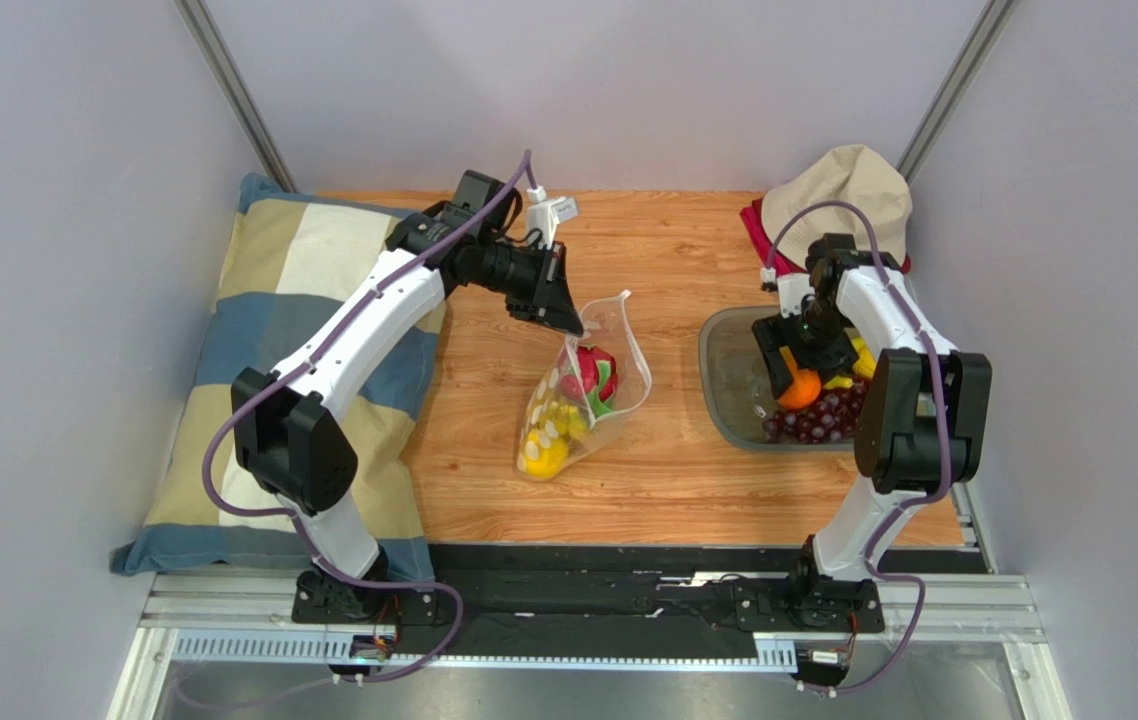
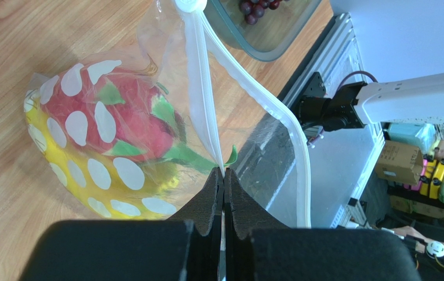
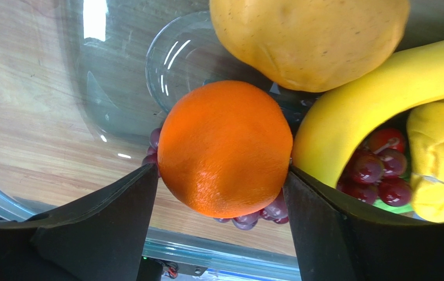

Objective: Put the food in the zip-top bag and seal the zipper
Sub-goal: Pick up the fake fruit from the bin.

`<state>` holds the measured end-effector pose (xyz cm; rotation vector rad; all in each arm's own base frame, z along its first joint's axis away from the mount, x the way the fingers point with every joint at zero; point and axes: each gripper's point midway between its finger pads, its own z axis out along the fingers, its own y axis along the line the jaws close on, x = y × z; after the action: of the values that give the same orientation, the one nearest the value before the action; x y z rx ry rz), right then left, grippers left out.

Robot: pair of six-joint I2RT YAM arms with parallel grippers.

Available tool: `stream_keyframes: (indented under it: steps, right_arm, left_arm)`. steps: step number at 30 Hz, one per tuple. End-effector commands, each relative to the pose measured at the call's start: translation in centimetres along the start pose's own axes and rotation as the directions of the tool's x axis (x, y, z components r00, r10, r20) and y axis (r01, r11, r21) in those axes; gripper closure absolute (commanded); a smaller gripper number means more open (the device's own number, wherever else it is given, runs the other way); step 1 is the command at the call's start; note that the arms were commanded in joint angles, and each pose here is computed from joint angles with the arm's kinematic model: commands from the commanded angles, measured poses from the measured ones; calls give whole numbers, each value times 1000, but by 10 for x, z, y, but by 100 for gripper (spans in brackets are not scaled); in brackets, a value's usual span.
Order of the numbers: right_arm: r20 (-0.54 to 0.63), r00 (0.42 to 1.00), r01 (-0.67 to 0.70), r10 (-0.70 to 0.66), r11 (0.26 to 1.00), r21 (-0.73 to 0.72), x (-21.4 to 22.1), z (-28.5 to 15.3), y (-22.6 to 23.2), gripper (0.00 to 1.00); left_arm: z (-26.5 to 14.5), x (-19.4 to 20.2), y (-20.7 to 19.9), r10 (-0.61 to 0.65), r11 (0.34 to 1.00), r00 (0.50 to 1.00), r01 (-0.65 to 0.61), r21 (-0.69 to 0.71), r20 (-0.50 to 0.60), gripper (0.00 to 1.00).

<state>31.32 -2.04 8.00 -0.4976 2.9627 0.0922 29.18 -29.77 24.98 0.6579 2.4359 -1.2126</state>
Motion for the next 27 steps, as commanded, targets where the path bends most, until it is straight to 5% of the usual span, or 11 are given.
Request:
stream_keyframes:
  steps: [1,6,12,15,22,27]
  right_arm:
    - [8,1000,8,-8,999,-35,1,0,8,19]
    - [14,1000,-3,3,1000,-24,0,5,6,20]
    - [74,997,-5,8,999,-42,-12,-16,11,62]
    - [143,990,9,-1,998,-56,-19,-40,18,70]
    - [349,937,122,-32,963,-238,-36,-117,68,73]
    - [582,812,356,-41,825,-438,-52,-205,143,70]
  left_arm:
    - [2,-8,-4,38,999,999,-38,22,24,100]
    - [2,-7,-4,44,999,999,-44,20,21,100]
    - [1,-3,-2,43,999,999,-43,18,13,100]
    - [2,-1,-2,39,999,999,-40,21,7,100]
    - [1,-1,-3,43,999,999,-43,24,8,100]
    - [1,0,-5,49,998,999,-49,37,6,100]
